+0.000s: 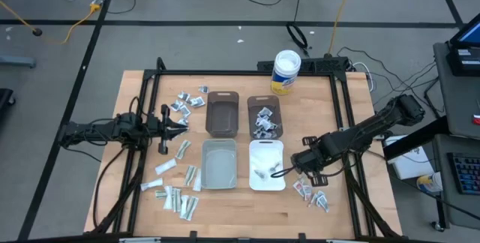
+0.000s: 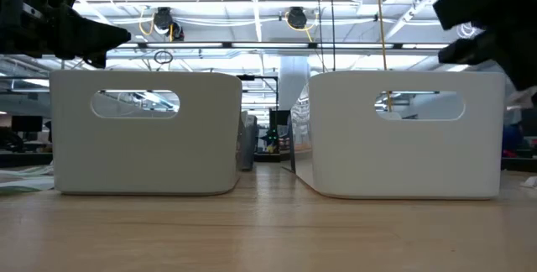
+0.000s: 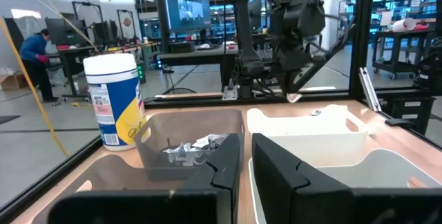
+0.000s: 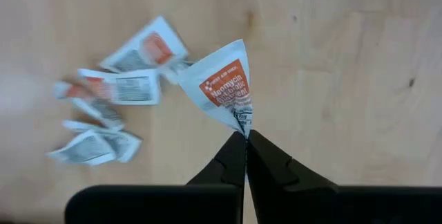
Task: Pick & Place First Aid Supplies
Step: Put the orange pad into the white bin
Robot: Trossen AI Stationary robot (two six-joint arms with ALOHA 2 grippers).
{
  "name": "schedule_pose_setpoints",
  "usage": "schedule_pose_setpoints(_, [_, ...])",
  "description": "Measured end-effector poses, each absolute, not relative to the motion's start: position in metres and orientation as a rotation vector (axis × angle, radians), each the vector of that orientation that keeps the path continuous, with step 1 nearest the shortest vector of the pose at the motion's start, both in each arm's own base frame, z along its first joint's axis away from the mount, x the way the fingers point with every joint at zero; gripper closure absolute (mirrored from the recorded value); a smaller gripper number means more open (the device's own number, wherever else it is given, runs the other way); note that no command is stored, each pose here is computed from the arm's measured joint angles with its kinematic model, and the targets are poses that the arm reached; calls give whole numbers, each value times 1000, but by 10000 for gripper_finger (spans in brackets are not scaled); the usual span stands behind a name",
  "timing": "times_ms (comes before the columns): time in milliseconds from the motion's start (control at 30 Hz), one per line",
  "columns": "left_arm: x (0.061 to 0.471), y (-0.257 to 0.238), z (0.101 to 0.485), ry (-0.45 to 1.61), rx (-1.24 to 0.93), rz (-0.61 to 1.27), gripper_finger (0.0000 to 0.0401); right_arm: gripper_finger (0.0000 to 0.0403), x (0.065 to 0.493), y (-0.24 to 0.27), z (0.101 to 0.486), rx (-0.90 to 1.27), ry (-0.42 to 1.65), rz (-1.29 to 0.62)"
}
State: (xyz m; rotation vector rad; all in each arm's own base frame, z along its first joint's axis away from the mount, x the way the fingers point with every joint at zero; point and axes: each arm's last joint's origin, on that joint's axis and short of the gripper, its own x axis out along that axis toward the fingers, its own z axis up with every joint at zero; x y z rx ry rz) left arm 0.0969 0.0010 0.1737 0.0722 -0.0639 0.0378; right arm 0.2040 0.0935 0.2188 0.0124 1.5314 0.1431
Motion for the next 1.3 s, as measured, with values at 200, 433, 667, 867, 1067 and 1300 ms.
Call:
schedule_pose_setpoints(200, [97,1,174,-64,72,37,354,402,204,95,233,72,1532,152])
schedule_pose_setpoints(433, [97,1,174,-63,72,38,354,403,235,97,241,49,1507,163])
schedule_pose_setpoints(667, [97,1,174,-64,72,38,354,403,285,93,254,9,1450,206])
schedule_pose_setpoints(867, [97,1,174,-63,72,38,354,403,319,88,263,-11,1446,218])
schedule_pose_setpoints(1067, [97,1,174,-64,72,38,354,403,336,88,255,-32,1461,231])
schedule_pose_setpoints(1300, [97,1,174,-63,72,38,354,403,340,92,227,-17,1504,254])
